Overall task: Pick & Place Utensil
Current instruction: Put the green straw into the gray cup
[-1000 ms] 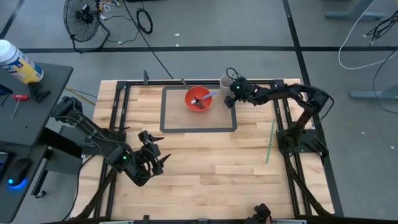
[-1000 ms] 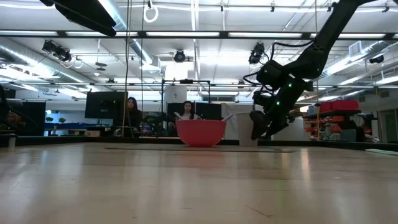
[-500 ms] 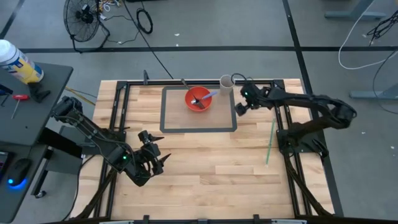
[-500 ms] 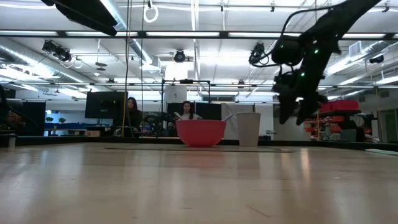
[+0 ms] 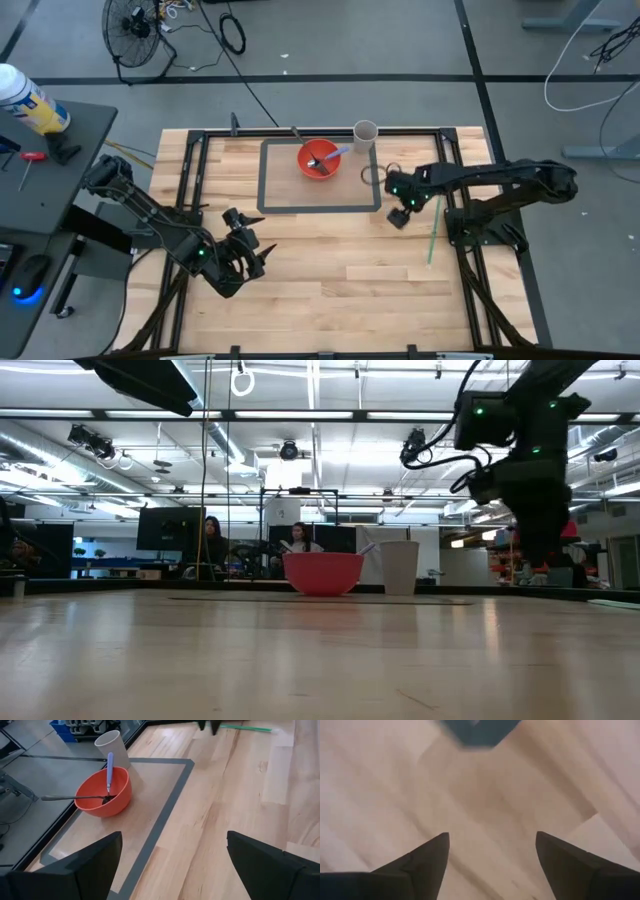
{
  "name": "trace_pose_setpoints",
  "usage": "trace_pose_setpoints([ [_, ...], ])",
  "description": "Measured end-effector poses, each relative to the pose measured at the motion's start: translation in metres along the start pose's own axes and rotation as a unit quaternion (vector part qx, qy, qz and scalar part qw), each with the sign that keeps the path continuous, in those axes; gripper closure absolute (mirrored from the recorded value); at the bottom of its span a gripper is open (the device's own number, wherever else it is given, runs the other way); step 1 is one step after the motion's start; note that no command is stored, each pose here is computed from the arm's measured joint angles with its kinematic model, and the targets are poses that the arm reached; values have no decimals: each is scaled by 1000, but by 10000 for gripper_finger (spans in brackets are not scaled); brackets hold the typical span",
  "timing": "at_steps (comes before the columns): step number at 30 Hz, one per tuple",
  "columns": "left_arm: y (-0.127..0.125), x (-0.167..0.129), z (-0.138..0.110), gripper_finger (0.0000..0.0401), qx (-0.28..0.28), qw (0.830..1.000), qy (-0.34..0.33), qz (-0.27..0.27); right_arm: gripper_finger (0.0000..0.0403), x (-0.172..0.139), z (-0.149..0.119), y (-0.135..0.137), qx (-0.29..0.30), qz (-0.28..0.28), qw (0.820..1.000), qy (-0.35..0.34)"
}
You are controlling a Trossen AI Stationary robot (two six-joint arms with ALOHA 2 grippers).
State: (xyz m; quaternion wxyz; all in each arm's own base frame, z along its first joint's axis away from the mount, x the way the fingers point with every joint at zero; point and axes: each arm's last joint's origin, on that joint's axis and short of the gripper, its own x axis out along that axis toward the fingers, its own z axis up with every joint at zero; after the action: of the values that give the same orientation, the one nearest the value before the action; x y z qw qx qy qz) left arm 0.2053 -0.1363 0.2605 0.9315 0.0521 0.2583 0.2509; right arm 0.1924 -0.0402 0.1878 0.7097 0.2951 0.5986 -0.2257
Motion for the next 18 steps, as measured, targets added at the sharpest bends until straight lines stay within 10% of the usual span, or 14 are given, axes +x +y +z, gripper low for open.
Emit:
trace_pose_setpoints([
  [12,0,0,0,39,-2,1000,0,-1,124,7,-59,39,-242,-78,961,107],
  [18,0,1,1,39,-3,1000,0,0,124,22,-84,57,-425,-101,887,150],
])
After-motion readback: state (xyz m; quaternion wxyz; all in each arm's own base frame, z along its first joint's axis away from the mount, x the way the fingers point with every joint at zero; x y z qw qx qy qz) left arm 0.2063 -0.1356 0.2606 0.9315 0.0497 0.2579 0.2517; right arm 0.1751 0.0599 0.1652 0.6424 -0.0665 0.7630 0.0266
